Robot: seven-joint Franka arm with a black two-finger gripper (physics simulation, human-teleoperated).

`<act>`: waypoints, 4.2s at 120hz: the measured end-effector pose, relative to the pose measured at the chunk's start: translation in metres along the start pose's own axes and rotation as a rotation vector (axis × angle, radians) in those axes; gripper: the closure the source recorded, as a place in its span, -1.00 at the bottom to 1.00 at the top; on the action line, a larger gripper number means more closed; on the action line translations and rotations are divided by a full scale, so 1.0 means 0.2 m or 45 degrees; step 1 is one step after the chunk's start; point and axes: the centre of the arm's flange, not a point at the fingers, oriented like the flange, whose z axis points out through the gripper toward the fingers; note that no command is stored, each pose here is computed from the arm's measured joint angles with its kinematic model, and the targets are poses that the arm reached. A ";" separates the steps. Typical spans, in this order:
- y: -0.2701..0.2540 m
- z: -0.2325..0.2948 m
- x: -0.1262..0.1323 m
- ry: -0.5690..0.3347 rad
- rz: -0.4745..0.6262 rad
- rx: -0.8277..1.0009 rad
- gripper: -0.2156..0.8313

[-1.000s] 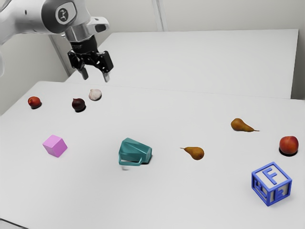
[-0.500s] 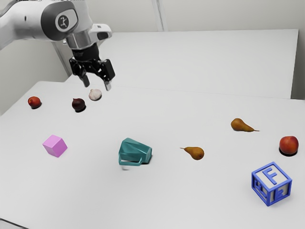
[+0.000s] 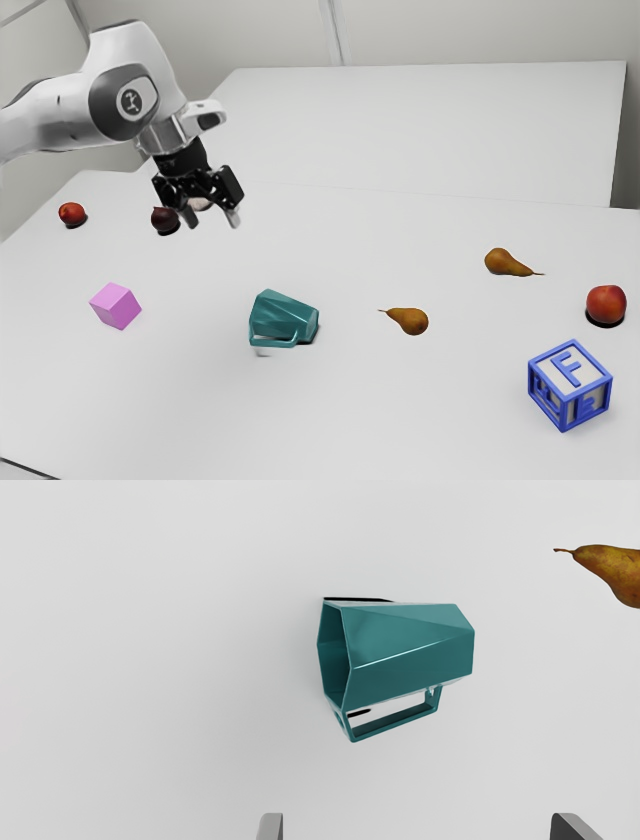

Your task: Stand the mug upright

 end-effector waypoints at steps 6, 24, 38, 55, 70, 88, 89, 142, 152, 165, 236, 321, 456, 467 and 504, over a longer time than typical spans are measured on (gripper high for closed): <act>-0.01 0.04 0.01 0.011 0.001 -0.024 -0.54; -0.04 0.21 0.01 0.033 -0.004 -0.127 -0.54; -0.10 0.37 0.02 0.055 -0.036 -0.230 -0.54; -0.18 0.54 0.02 0.088 -0.069 -0.329 -0.54; -0.21 0.64 0.01 0.122 -0.072 -0.390 -0.54; -0.24 0.75 0.01 0.152 -0.069 -0.448 -0.54; -0.24 0.75 0.01 0.153 -0.069 -0.450 -0.54; -0.29 1.05 -0.01 0.192 -0.078 -0.640 -0.54; -0.28 1.09 0.00 0.213 -0.075 -0.681 -0.54; -0.28 1.12 -0.01 0.247 -0.074 -0.737 -0.54; -0.24 1.15 -0.01 0.385 0.101 -0.829 0.50; -0.13 0.72 0.04 0.490 0.462 -0.646 0.88; -0.05 0.77 -0.09 0.119 0.372 0.271 0.91; -0.06 0.81 -0.11 0.131 0.333 0.276 0.91; -0.07 0.87 -0.13 0.157 0.221 0.278 0.91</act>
